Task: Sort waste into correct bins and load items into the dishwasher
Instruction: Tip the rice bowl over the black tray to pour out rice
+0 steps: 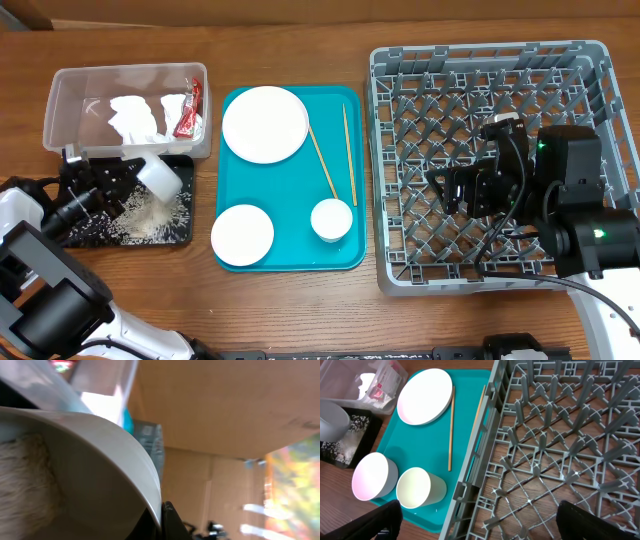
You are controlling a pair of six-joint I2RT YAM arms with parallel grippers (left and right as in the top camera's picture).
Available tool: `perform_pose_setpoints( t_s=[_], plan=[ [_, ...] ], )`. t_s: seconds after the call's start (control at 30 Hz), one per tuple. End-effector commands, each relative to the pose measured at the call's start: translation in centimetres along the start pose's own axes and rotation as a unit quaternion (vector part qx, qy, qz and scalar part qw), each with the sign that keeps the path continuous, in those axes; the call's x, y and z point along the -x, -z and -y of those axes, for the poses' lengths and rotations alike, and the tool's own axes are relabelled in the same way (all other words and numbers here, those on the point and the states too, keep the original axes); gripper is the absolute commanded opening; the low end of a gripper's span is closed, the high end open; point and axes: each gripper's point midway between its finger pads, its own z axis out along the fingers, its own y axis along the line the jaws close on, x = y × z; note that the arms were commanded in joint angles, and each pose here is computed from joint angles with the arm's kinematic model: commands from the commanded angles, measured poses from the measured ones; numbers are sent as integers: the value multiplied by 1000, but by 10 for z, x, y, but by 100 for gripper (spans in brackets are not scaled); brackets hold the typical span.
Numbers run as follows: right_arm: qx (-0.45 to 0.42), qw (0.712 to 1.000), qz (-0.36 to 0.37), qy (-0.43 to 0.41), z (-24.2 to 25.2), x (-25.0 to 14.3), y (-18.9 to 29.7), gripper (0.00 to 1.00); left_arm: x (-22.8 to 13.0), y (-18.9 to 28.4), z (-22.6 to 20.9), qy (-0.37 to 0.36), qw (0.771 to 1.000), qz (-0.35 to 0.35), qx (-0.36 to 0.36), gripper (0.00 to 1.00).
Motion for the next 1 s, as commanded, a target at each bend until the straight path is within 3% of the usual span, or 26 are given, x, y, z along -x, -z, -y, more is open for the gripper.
perform_pose_setpoints(
  t_s=[0.0, 0.13, 0.57, 0.87, 0.97],
  plan=[
    [4, 1000, 7, 2, -2, 6, 2, 100, 4, 4, 23, 69, 995, 7, -74, 4],
    [4, 1000, 7, 2, -2, 7, 2, 100, 5, 6, 23, 101, 992, 7, -76, 4],
    [8, 1000, 12, 5, -3, 9, 2, 100, 13, 6, 20, 51, 996, 11, -67, 4],
    [19, 1000, 11, 5, -7, 9, 2, 100, 15, 5, 9, 64, 997, 13, -34, 4],
    [19, 1000, 11, 5, -7, 9, 2, 100, 25, 6, -20, 75, 995, 31, 50, 4]
  ],
)
